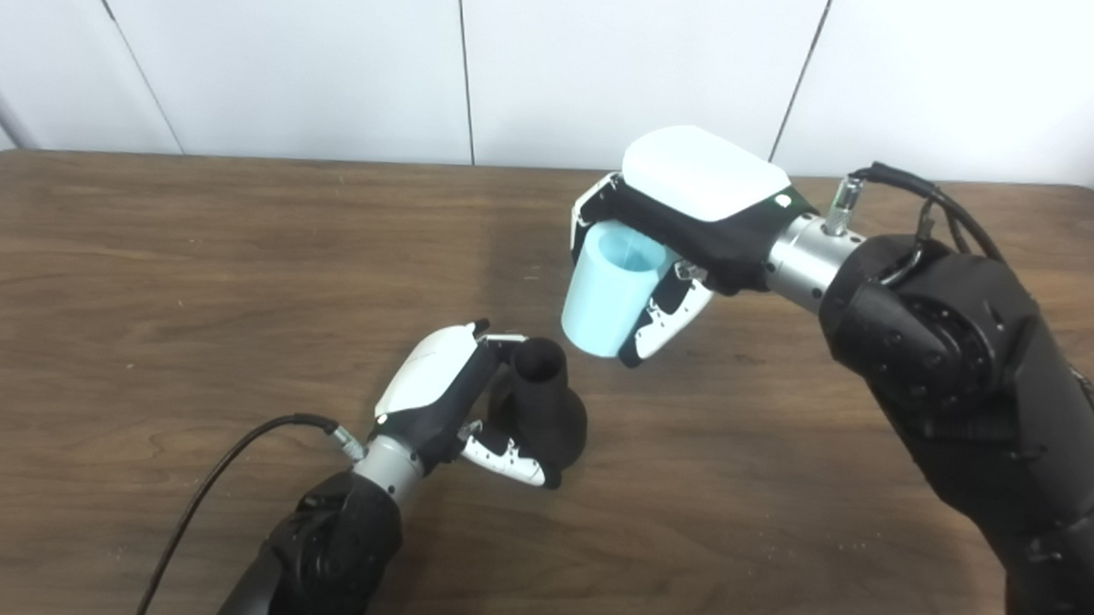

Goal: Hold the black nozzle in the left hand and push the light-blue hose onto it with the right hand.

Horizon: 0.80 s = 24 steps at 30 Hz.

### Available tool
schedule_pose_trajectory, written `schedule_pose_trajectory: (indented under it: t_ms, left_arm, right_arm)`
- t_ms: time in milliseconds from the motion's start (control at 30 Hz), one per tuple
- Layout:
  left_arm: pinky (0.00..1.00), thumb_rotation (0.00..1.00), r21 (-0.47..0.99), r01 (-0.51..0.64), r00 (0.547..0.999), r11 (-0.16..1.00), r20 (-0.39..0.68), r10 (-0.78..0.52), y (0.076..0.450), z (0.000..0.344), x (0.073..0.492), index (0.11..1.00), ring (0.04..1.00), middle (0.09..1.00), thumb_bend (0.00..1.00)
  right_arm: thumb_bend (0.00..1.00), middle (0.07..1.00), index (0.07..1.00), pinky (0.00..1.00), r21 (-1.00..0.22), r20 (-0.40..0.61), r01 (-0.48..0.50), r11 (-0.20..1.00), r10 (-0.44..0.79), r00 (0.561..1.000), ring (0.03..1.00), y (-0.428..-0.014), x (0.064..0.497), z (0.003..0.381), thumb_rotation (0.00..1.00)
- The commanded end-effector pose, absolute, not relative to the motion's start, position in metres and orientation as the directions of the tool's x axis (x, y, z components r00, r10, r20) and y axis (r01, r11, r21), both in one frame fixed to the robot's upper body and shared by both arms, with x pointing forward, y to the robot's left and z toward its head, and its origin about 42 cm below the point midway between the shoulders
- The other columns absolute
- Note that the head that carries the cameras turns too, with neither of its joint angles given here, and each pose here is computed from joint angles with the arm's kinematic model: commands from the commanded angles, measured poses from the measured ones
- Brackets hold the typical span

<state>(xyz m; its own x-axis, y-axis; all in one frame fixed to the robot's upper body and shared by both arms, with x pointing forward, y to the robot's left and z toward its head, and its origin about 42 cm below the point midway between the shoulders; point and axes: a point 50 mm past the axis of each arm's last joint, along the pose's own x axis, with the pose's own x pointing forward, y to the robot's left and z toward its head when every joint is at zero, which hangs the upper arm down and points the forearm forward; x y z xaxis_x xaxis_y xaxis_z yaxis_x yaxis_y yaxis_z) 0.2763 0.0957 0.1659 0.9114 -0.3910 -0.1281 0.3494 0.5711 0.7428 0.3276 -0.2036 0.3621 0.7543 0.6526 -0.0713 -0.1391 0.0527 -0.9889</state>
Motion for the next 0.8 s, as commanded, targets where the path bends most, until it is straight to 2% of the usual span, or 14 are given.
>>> schedule_pose_trajectory:
  t_ms: [0,367,767]
  left_arm:
    - [1.00,0.00,0.681,0.517,0.847,0.518,-0.320,-0.424,0.091,0.134,0.263,0.465,0.713,0.517,0.52]
    - [1.00,0.00,0.691,0.515,0.848,0.508,-0.323,-0.420,0.091,0.135,0.263,0.467,0.713,0.515,0.52]
    - [1.00,0.00,0.688,0.519,0.845,0.507,-0.327,-0.423,0.090,0.135,0.263,0.468,0.711,0.513,0.52]
  right_arm:
    - [0.52,0.482,0.484,0.79,-0.996,-0.008,-0.062,0.057,0.667,0.745,0.455,-0.202,0.323,0.377,0.00]
    - [0.52,0.486,0.480,0.81,-0.984,-0.023,-0.131,0.121,0.645,0.764,0.450,-0.198,0.323,0.367,0.00]
    - [0.52,0.488,0.482,0.81,-0.974,-0.003,-0.151,0.171,0.653,0.757,0.445,-0.193,0.321,0.369,0.00]
